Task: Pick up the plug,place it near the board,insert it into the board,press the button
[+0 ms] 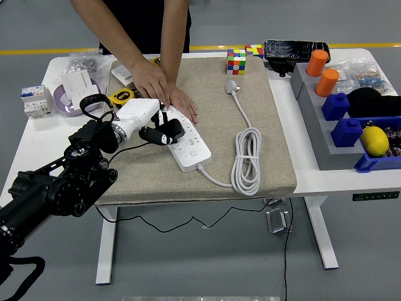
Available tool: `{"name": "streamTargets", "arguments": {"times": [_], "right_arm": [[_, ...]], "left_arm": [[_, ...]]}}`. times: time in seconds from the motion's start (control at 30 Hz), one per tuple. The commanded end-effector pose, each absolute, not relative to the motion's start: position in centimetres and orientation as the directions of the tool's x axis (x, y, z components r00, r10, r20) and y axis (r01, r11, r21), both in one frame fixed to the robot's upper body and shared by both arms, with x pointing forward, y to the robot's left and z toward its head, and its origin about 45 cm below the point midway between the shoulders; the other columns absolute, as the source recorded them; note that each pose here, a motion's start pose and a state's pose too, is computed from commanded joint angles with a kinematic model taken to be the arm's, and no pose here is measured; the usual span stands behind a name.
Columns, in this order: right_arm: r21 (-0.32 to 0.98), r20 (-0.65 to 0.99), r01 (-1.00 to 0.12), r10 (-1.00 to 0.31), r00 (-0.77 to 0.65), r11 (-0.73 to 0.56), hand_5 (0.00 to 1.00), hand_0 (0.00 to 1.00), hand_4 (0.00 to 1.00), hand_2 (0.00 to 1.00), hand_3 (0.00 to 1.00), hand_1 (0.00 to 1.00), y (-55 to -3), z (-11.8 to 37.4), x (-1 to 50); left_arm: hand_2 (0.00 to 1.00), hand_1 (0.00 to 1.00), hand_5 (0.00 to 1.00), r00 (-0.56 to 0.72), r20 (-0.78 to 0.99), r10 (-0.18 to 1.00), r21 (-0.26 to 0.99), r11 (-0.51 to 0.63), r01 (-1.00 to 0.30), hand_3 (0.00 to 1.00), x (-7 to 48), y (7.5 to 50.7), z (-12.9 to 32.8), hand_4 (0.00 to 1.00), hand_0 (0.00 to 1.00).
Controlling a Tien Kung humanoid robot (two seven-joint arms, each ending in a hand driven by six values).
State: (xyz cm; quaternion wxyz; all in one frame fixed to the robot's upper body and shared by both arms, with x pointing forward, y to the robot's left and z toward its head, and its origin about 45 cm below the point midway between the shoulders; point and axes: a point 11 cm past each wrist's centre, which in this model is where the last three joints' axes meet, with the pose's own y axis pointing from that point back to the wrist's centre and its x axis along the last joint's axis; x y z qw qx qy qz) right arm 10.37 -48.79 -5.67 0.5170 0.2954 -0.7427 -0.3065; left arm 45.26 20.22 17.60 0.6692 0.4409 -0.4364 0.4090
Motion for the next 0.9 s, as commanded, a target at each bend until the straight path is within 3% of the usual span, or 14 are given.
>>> {"name": "streamTargets", "arguments": {"times": [0.9], "right_arm": [[0.759,0.590,-0.121,-0.754,-0.290,0.640,0.962,0.950,0.998,0.834,0.840,0.903,-49.0,-5.6,10.3]], "left_arm": [[0.390,0.538,0.189,0.299,0.946,0.125,0.261,0.253,-0.932,0.372,45.3,21.4,16.8,0.586,0.519]]}}
